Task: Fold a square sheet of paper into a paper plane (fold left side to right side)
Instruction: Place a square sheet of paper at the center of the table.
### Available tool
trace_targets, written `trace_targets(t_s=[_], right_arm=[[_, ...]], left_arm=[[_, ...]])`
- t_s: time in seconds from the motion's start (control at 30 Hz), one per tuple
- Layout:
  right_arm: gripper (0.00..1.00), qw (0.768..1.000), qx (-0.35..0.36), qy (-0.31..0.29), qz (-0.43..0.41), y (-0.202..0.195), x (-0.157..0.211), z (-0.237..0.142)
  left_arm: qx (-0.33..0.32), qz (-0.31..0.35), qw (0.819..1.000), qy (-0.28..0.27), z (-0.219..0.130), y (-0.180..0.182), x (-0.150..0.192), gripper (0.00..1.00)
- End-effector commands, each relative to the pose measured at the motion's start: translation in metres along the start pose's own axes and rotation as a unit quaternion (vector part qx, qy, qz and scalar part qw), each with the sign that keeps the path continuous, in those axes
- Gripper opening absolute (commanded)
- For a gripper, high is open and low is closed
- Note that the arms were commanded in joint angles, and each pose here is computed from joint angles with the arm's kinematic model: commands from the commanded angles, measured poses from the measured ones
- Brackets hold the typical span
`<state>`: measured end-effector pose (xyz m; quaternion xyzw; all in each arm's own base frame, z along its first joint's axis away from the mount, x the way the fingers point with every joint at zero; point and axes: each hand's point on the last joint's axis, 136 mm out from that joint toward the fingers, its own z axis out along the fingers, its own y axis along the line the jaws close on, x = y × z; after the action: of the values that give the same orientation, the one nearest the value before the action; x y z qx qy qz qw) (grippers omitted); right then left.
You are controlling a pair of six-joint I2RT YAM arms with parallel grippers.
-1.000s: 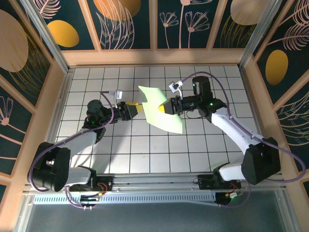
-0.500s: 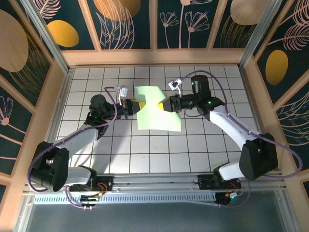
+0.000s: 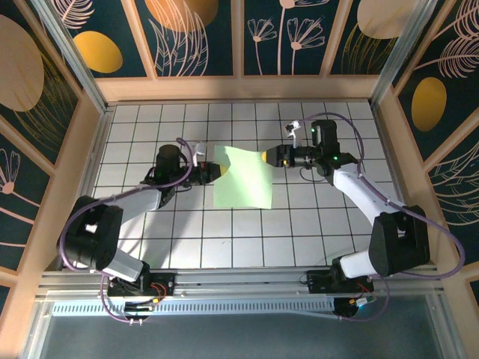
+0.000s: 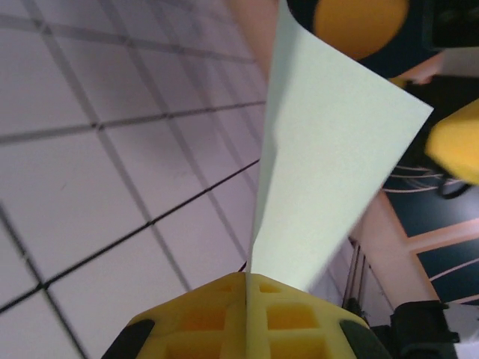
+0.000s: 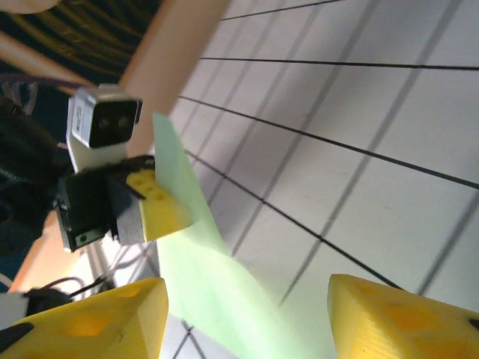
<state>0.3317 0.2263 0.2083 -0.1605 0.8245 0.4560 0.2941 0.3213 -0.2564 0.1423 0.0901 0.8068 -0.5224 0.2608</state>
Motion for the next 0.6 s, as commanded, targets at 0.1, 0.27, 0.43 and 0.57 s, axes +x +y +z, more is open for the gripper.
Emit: trace_targets(t_s=[0.1, 0.27, 0.43, 0.57], right_arm=[[0.50, 0.992, 0.089, 0.013, 0.087, -0.060, 0.031, 0.012], [0.26, 0.986, 0.104, 0.038, 0.123, -0.076, 0.055, 0.035], [0.08, 0.982, 0.115, 0.069, 0.131, -0.083, 0.073, 0.064], [0.01, 0.976, 0.132, 0.090, 0.147, -0.097, 0.087, 0.077]], left_arm=[[-0.082, -0.042, 0.993, 0.068, 0.014, 0.053, 0.028, 0.00], [-0.137, -0.063, 0.982, 0.111, 0.020, 0.086, 0.045, 0.00], [-0.137, -0.071, 0.981, 0.116, 0.023, 0.090, 0.046, 0.00], [-0.143, -0.075, 0.980, 0.117, 0.023, 0.093, 0.047, 0.00]])
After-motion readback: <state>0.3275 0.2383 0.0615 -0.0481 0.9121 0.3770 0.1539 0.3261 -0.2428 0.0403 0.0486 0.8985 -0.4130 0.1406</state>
